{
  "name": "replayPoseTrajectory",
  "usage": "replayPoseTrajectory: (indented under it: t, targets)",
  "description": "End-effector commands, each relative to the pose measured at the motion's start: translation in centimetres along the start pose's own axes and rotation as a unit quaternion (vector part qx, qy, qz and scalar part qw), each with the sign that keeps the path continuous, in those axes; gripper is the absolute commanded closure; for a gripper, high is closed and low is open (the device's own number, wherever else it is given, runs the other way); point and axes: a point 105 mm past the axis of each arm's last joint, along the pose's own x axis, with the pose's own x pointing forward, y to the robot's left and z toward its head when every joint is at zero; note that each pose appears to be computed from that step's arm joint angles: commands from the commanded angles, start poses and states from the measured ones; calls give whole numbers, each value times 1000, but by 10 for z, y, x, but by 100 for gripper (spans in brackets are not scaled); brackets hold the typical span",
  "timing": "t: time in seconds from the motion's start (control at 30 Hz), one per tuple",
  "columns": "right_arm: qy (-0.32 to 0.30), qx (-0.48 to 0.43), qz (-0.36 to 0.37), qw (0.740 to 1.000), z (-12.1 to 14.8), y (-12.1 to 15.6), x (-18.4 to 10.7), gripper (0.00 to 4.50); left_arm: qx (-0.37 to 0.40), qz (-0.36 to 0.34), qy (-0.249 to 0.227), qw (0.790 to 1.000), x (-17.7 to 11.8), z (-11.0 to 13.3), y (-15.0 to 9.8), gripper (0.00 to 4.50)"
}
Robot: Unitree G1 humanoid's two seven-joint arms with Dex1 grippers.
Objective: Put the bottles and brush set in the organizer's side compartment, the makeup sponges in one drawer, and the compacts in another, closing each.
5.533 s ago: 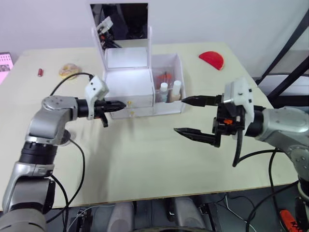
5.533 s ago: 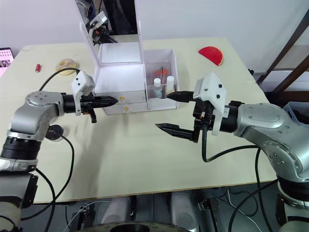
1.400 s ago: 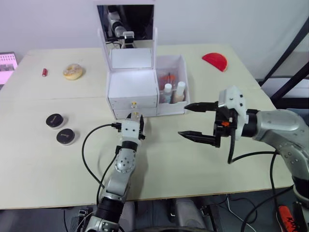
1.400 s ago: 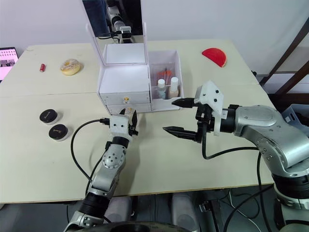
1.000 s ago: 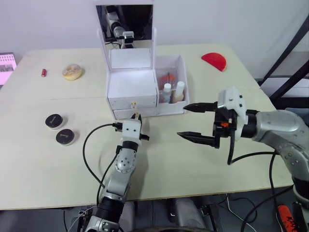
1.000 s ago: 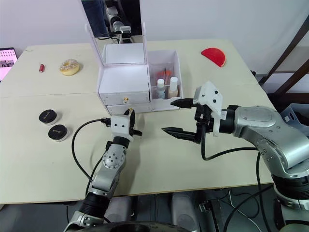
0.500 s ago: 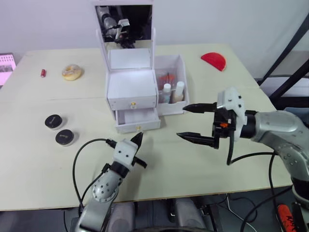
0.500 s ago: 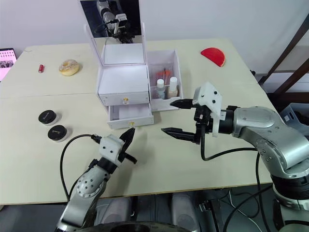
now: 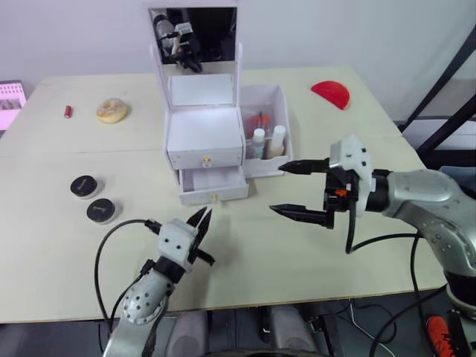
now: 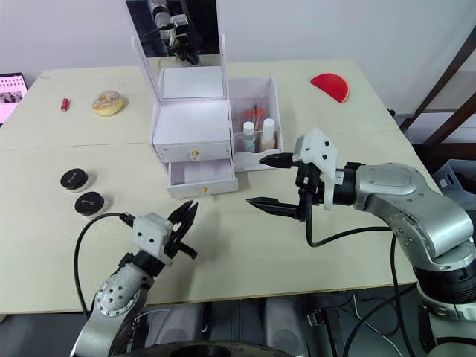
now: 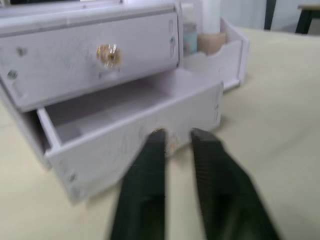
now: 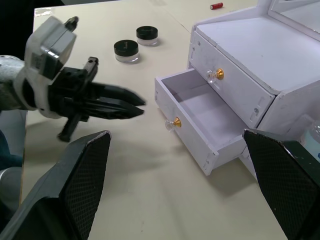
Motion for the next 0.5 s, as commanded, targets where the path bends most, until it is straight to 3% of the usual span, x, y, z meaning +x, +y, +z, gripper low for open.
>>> replayPoseTrajectory:
  t: [0.03, 0.13, 0.5]
  targets:
    - [-10, -21, -5, 1000, 10, -2, -2, 0, 10, 8, -4, 1000, 5, 1, -2, 184]
    - [-10, -21, -5, 1000, 11, -1, -3, 0, 15, 12, 1, 1000, 8, -3, -2, 28]
    - [-5, -20, -8, 1000, 10, -2, -4, 0, 28, 34, 15, 999, 19, -14, -4, 28]
